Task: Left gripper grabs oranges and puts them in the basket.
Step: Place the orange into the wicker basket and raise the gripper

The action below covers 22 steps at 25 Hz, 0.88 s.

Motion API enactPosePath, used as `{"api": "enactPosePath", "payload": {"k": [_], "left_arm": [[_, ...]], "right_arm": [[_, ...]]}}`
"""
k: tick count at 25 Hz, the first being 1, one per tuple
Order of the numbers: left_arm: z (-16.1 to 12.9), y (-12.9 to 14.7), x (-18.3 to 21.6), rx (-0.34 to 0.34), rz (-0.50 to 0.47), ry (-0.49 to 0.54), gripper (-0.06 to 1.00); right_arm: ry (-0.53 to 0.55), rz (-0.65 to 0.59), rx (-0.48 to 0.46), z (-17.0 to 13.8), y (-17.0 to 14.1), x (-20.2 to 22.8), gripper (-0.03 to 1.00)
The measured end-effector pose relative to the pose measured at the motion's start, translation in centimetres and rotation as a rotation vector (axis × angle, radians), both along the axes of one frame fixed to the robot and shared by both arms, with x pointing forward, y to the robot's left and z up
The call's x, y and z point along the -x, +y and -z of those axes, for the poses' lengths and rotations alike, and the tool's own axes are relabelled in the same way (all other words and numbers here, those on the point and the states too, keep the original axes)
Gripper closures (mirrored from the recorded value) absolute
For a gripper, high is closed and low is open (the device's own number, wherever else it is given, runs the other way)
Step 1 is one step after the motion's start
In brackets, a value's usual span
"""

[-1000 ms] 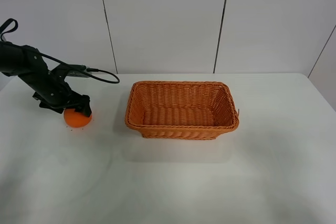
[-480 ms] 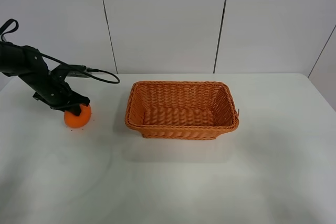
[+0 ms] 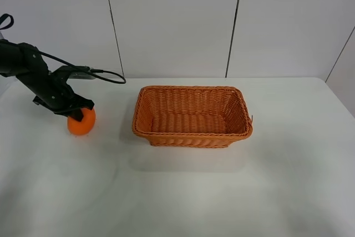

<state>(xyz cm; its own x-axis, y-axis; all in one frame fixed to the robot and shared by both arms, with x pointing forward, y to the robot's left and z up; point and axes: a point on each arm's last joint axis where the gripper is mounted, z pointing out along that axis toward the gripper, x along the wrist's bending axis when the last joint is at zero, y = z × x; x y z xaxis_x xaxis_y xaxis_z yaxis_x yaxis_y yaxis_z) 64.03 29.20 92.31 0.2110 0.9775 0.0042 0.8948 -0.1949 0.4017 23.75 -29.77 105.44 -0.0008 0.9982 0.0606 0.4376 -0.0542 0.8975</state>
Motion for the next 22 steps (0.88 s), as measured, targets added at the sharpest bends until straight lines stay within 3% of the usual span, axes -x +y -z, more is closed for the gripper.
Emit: {"api": "enactPosePath", "payload": {"k": [6, 12, 19, 22], "left_arm": [[-6.6, -1.8, 1.2, 0.015, 0.041, -0.146, 0.81], [-12.9, -6.7, 3.6, 0.095, 0.146, -0.269, 0.81], [-15.8, -14.0, 4.3, 0.188, 0.292, -0.291, 0.81], [-14.8, -16.8, 3.8, 0.209, 0.329, -0.266, 0.81]], "right_arm": [[0.000, 0.000, 0.000, 0.0, 0.0, 0.0, 0.27], [0.000, 0.000, 0.000, 0.0, 0.0, 0.0, 0.27], [0.000, 0.000, 0.000, 0.0, 0.0, 0.0, 0.27], [0.000, 0.000, 0.000, 0.0, 0.0, 0.0, 0.27]]}}
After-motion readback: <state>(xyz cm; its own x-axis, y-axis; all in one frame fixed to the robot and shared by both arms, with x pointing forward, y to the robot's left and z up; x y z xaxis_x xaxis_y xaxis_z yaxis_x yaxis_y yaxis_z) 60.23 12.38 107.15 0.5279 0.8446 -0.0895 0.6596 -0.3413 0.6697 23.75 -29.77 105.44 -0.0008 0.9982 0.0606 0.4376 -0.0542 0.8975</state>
